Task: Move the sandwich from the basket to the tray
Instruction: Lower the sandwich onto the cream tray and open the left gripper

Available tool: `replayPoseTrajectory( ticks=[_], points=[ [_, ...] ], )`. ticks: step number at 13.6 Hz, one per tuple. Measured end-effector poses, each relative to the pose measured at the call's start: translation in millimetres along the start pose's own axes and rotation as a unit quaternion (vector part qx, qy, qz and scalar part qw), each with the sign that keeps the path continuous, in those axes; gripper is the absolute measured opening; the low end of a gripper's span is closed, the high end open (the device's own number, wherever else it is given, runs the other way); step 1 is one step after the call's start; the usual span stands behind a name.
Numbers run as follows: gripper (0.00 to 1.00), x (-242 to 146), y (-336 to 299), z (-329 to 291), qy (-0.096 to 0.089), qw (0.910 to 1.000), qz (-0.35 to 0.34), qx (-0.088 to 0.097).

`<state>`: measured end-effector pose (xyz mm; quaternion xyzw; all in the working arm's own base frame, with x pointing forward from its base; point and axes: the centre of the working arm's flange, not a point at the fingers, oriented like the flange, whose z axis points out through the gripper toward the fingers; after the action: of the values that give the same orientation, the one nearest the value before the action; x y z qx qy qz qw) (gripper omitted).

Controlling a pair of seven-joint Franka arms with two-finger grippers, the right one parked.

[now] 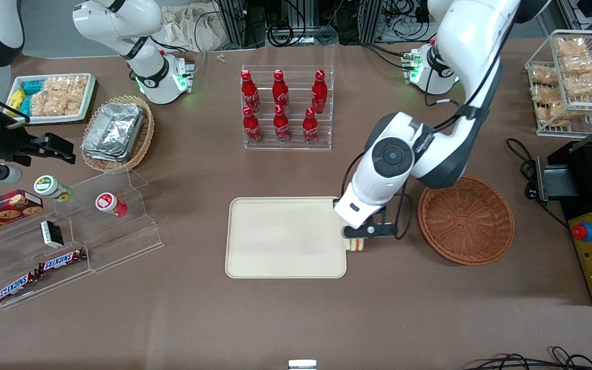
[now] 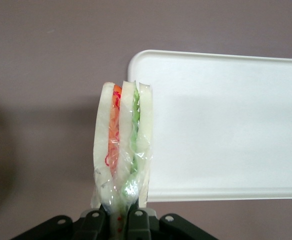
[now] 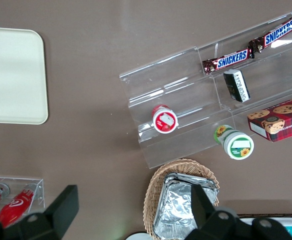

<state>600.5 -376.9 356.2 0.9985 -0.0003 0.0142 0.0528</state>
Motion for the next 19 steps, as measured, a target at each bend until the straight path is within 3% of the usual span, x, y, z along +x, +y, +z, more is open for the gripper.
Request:
replayPoseTrajectory(
  ticks=[5,8,11,14,19],
  points=[
    [0.15,7,8,66,0.017,0.9975,0.064,-0.027],
    [0.15,1,13,109,0.0,0.9971,0.069,-0.033],
    [0.15,1,16,110,-0.004,0.9972,0.061,-0.042],
    [0.41,3,17,107,-0.01,0.9972,0.045,-0.059],
    [0.91,3,16,106,-0.013,0.9976,0.036,-0.058]
  ],
)
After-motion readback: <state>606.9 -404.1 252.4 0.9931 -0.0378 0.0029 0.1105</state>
